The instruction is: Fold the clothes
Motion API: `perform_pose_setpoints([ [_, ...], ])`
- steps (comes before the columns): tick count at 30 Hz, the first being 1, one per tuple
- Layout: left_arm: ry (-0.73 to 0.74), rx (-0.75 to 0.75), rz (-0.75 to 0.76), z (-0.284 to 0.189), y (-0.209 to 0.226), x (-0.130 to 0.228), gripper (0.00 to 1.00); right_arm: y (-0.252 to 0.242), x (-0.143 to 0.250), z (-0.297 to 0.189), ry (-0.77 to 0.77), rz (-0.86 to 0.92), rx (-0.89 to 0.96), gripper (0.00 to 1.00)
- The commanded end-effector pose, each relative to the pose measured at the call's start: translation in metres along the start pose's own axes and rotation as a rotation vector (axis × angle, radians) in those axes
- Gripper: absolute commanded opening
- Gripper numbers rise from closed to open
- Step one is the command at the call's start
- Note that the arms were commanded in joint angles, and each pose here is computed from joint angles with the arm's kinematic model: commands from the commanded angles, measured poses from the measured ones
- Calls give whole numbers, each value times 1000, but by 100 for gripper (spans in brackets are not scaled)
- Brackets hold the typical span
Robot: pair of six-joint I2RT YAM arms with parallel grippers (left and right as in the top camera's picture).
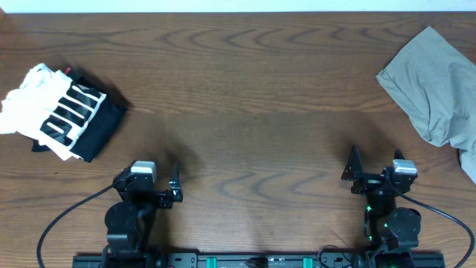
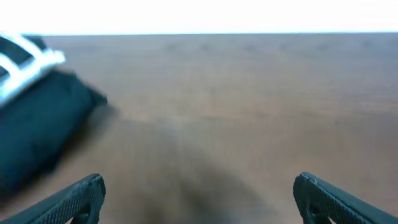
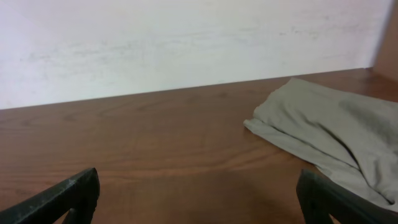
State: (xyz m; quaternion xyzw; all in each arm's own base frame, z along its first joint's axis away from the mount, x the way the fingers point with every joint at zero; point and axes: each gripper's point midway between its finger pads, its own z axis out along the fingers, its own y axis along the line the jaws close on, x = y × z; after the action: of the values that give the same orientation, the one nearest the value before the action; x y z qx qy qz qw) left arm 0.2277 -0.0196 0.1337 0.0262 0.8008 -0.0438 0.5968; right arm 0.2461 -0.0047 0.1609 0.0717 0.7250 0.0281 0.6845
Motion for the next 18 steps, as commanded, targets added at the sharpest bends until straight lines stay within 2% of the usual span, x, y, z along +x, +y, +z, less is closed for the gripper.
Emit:
perform_pose_setpoints([
  [1, -24, -12, 74, 5, 2, 3, 98, -1, 1, 0, -1, -14, 2, 99],
  [12, -180, -20, 155, 12, 2, -19, 98, -1, 1, 0, -1, -14, 2, 99],
  [15, -141, -8, 130, 13, 1, -9, 98, -1, 1, 0, -1, -14, 2, 99],
  [18, -144, 0, 22, 13, 1, -10, 98, -1, 1, 0, -1, -14, 2, 99],
])
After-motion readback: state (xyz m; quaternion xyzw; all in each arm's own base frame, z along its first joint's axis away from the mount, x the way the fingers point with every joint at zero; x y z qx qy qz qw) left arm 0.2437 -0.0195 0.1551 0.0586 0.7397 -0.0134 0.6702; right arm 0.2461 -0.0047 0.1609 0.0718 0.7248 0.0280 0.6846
